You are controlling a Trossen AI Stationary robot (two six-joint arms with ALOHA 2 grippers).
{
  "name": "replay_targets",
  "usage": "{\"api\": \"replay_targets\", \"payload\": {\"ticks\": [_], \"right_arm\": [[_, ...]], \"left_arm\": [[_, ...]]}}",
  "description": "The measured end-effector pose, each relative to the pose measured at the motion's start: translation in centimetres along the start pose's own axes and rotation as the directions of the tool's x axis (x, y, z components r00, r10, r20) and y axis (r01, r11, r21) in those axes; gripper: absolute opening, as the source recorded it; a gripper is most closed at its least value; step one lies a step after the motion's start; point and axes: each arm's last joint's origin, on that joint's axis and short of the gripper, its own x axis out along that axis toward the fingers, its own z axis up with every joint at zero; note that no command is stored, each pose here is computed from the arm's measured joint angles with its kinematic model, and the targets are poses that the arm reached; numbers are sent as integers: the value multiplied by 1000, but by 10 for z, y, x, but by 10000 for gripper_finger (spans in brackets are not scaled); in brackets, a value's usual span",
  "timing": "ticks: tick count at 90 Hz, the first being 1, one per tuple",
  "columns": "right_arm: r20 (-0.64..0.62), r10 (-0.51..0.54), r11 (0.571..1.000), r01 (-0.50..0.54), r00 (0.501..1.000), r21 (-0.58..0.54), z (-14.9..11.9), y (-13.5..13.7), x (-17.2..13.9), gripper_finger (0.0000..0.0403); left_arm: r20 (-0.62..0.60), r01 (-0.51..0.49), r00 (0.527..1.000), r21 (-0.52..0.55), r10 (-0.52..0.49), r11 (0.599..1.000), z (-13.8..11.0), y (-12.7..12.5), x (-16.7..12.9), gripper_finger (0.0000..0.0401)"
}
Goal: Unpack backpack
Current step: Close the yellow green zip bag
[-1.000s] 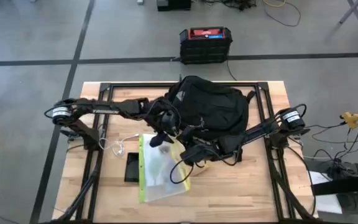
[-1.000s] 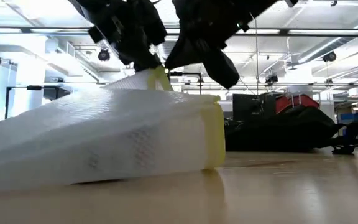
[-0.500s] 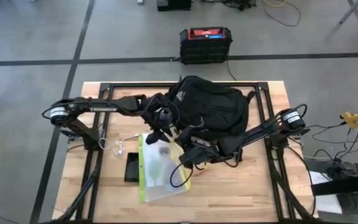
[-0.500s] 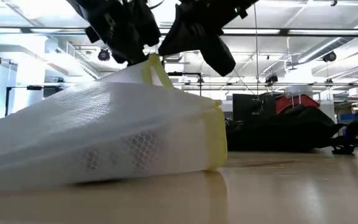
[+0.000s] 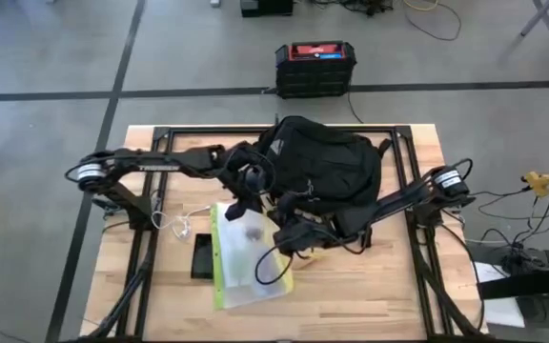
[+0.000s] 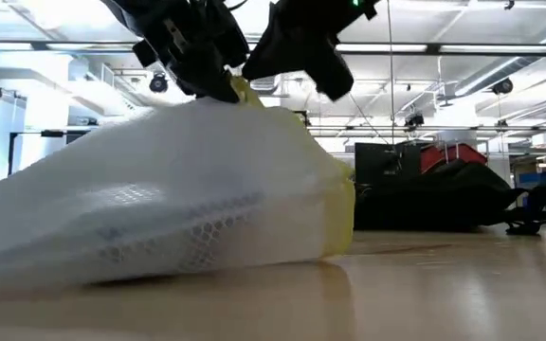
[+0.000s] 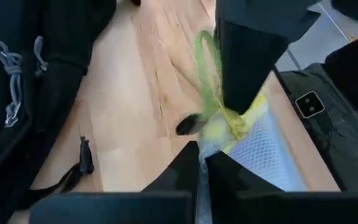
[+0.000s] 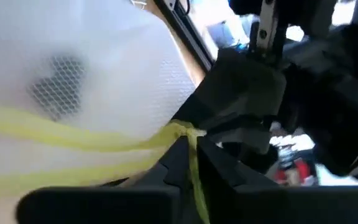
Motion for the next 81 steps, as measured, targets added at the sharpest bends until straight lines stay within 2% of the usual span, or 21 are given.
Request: {"api": "replay_targets", "payload": {"ticks": [20, 29, 37, 48, 68, 81], "right_arm": [[-54, 129, 982, -119, 990, 149, 8, -27, -8, 120], [-42, 180, 973, -172, 983, 154, 10, -35, -10, 148], [-40, 192, 975, -186, 981, 121, 9, -36, -9, 157], [-42, 199, 975, -193, 979, 112, 7, -37, -8, 144], [-40, 225, 970, -219, 974, 108, 6, -32, -2, 80], [5, 254, 959, -252, 967, 131, 8, -32, -2, 47]], "left_arm": [[26, 53, 998, 11, -53, 999, 4, -11, -6, 0], [30, 65, 997, 29, -65, 997, 6, -18, -7, 0], [34, 74, 997, 47, -76, 996, 8, -24, -8, 0], [42, 83, 995, 68, -86, 994, 10, -31, -9, 0], [47, 87, 995, 70, -90, 994, 11, -34, -10, 0], [47, 77, 996, 70, -80, 995, 11, -33, -10, 0]]}}
